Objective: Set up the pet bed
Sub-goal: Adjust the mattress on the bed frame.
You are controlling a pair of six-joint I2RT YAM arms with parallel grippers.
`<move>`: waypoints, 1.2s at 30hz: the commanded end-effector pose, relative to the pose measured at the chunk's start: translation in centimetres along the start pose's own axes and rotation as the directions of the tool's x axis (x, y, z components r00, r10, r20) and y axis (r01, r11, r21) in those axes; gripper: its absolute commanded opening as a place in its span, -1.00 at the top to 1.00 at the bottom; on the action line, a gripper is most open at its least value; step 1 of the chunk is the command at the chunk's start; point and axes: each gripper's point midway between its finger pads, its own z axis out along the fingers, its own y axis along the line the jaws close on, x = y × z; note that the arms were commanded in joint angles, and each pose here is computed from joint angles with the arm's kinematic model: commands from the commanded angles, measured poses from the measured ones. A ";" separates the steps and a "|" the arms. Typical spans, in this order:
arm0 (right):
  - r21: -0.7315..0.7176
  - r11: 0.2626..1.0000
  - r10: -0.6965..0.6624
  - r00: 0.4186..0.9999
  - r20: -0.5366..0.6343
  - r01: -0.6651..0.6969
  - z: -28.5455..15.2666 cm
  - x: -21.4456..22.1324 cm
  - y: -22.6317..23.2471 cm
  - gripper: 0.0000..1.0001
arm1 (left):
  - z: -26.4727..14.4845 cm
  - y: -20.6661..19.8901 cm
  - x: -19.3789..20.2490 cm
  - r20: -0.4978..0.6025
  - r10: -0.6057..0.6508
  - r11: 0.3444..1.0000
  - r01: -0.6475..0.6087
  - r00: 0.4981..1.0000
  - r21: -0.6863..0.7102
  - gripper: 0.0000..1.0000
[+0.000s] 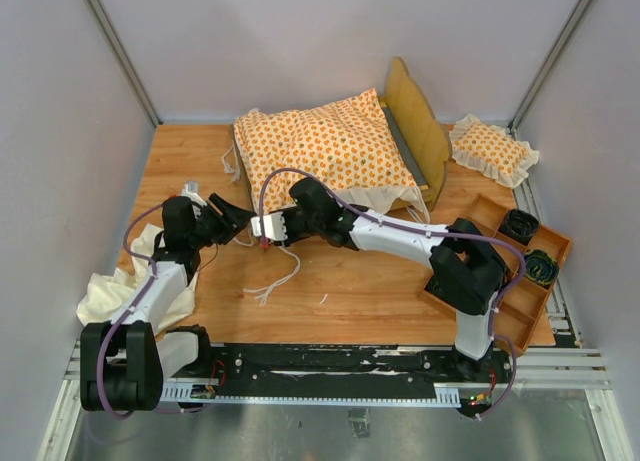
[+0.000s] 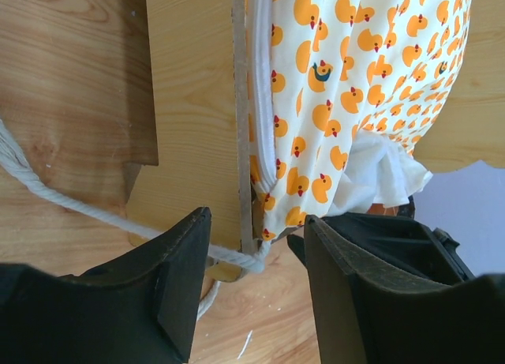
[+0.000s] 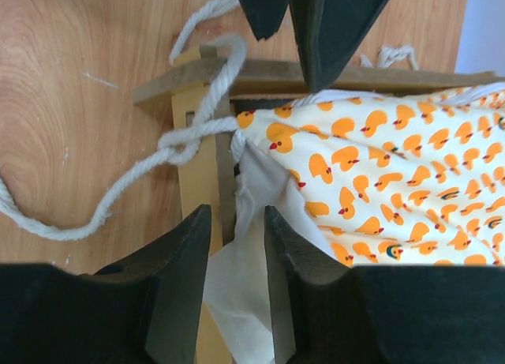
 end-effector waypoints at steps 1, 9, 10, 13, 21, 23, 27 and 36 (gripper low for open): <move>-0.007 1.000 0.018 0.999 -0.041 -0.019 -0.4 1.6 -0.9 0.34 | 0.1 -0.1 -0.1 0.006 0.006 1.000 -0.006 1.000 0.022 -0.08; -0.019 0.999 0.042 0.999 -0.024 -0.043 -1.3 1.0 -1.0 0.99 | 0.2 0.1 -0.2 0.012 -0.021 1.000 0.021 1.000 0.014 -0.06; -0.019 0.999 0.047 0.999 -0.006 -0.047 -1.6 0.5 -1.1 0.99 | 0.3 0.2 -0.3 0.016 -0.022 1.000 0.022 1.000 0.009 -0.06; -0.033 0.993 0.114 0.986 0.122 -0.111 -3.7 -3.4 -1.9 0.99 | 0.7 0.9 -0.1 0.021 -0.062 0.998 0.062 0.998 -0.003 -0.05; -0.150 0.947 0.316 0.912 0.263 -0.285 -4.3 -7.2 0.2 0.99 | 1.4 0.8 -0.3 0.011 -0.098 0.995 0.098 0.995 0.002 -0.01; -0.165 0.934 0.354 0.890 0.287 -0.318 -3.8 -7.9 1.0 0.99 | 1.5 0.6 -0.6 0.016 -0.095 0.995 0.095 0.995 0.005 0.00; -0.238 0.888 0.457 0.819 0.347 -0.394 -2.0 -10.4 3.8 0.99 | 1.7 0.5 -1.4 0.035 -0.074 0.997 0.074 0.997 -0.008 0.01; -0.168 0.763 0.639 0.690 0.341 -0.624 3.2 -9.2 7.4 0.99 | 1.9 0.9 -2.4 0.063 0.040 0.999 -0.037 0.997 -0.037 0.01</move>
